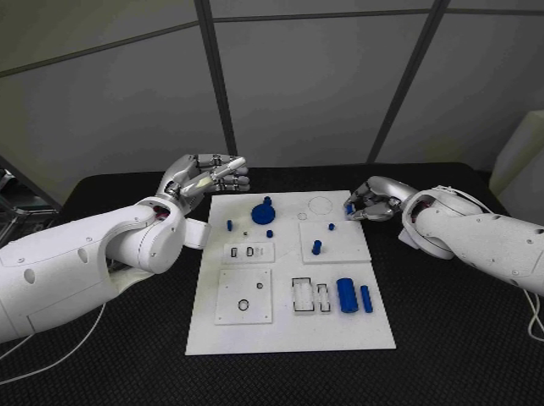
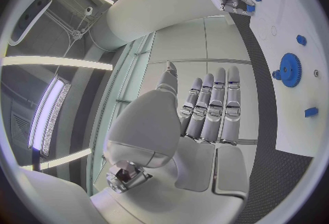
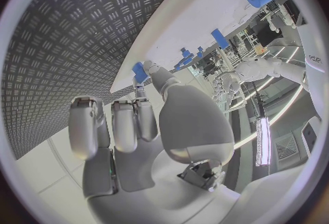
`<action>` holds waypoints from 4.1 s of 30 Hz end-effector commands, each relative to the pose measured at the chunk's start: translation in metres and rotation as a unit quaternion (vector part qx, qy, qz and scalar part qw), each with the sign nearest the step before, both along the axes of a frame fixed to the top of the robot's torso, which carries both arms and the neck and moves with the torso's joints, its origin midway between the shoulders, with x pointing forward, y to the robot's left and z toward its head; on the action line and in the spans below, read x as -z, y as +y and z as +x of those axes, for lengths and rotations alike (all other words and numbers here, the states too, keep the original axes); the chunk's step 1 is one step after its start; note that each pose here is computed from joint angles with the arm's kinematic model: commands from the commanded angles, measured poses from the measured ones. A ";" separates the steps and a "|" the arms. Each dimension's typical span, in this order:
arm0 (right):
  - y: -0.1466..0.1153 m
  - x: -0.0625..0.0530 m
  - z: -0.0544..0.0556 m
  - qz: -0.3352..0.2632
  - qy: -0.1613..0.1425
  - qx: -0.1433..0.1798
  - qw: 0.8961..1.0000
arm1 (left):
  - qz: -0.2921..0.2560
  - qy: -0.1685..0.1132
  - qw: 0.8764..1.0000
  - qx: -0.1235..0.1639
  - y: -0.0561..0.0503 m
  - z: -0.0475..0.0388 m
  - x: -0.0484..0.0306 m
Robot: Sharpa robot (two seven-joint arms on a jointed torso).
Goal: Assemble the parts on the task board
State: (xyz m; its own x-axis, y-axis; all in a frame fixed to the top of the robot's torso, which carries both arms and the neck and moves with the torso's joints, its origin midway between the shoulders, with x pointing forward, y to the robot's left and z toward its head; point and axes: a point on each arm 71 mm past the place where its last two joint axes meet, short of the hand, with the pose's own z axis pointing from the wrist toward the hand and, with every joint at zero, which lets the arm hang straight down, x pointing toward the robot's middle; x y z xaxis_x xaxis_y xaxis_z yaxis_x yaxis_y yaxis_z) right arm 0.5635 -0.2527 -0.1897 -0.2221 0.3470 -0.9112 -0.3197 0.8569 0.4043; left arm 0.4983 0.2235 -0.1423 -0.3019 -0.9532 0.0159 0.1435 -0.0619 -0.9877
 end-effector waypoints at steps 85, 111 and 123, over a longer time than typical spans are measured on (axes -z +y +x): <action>0.208 0.013 -0.074 0.005 0.003 -0.143 0.990 | -0.007 0.008 1.000 0.011 -0.008 0.0034 0.0019; 0.210 0.022 -0.070 0.003 0.012 -0.147 0.989 | -0.006 0.010 1.000 0.011 -0.008 0.0044 0.0028; 0.208 0.025 -0.071 -0.001 0.029 -0.148 0.989 | -0.005 0.011 1.000 0.010 -0.007 0.0047 0.0031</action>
State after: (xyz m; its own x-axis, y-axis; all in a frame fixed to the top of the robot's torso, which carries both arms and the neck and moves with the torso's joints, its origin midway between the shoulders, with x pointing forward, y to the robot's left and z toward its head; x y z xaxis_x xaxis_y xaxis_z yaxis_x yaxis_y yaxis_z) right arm 0.4940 -0.0433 -0.2085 -0.3302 0.2861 -0.8995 -0.5416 0.7231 0.4288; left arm 0.5030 0.2175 -0.1466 -0.3106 -0.9501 0.0286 0.1185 -0.0686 -0.9906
